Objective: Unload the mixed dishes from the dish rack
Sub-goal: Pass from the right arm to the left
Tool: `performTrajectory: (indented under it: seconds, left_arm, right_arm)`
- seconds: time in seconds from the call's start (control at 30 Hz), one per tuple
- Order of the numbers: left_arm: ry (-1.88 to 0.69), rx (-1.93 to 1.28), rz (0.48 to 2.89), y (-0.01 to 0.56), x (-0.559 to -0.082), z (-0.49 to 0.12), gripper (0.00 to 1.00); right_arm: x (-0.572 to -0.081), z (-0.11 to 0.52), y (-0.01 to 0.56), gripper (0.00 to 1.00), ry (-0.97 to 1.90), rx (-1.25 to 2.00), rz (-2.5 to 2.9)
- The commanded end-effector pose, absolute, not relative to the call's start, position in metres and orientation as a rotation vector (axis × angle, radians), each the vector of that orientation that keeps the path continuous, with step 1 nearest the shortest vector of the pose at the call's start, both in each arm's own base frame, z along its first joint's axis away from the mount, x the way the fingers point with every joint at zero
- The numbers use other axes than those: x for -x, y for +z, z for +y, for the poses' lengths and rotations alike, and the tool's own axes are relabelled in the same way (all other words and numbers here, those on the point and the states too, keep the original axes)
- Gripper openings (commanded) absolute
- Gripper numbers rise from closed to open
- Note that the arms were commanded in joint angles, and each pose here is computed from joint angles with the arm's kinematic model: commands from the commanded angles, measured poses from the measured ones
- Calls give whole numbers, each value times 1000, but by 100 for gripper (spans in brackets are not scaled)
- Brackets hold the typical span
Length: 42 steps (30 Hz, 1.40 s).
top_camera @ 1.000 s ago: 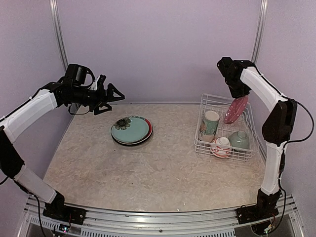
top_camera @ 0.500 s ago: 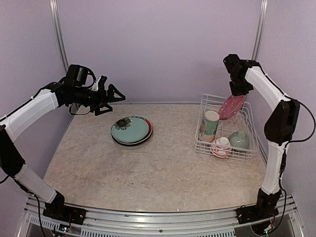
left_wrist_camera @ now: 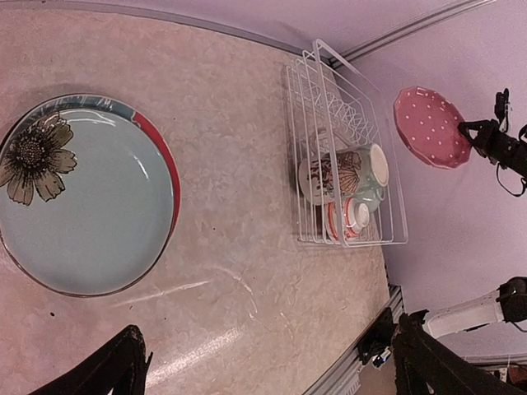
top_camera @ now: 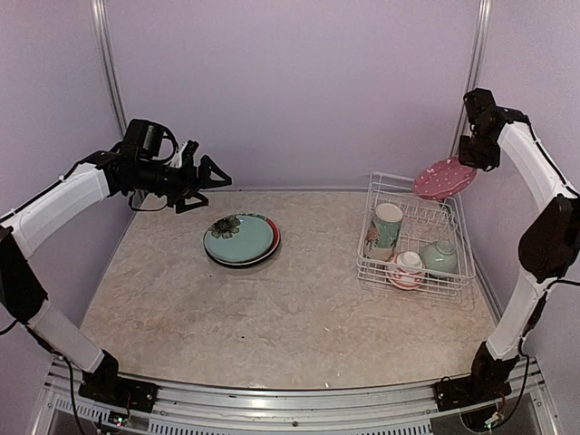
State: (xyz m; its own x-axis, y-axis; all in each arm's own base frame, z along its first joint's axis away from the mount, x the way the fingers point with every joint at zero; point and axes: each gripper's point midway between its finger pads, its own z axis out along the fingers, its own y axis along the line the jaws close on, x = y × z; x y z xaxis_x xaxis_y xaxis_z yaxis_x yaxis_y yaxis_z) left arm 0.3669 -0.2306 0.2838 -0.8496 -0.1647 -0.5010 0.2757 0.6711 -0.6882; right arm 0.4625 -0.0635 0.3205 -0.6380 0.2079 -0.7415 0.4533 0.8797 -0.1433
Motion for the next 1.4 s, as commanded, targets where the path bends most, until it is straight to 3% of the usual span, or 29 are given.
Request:
performTrajectory:
  seconds: [0.0,0.47,1.03,1.37]
  left_arm:
    - [-1115,-91,2352,288,-368,-233,99]
    - [-1140,-103,2357,289,-366,-237,99]
    - [-1261,-44,2312,303,-372,-222,98]
    - [-1348,-36,2415,281,-374,-237,88]
  right_arm:
    - [-469,-39,372,0,-109,-510,2075]
    - [-476,48,400,0,511,-403,1945]
    - [-474,227,370,0,764,-164,1958]
    - [-453,297,320,0,819,-163,1988]
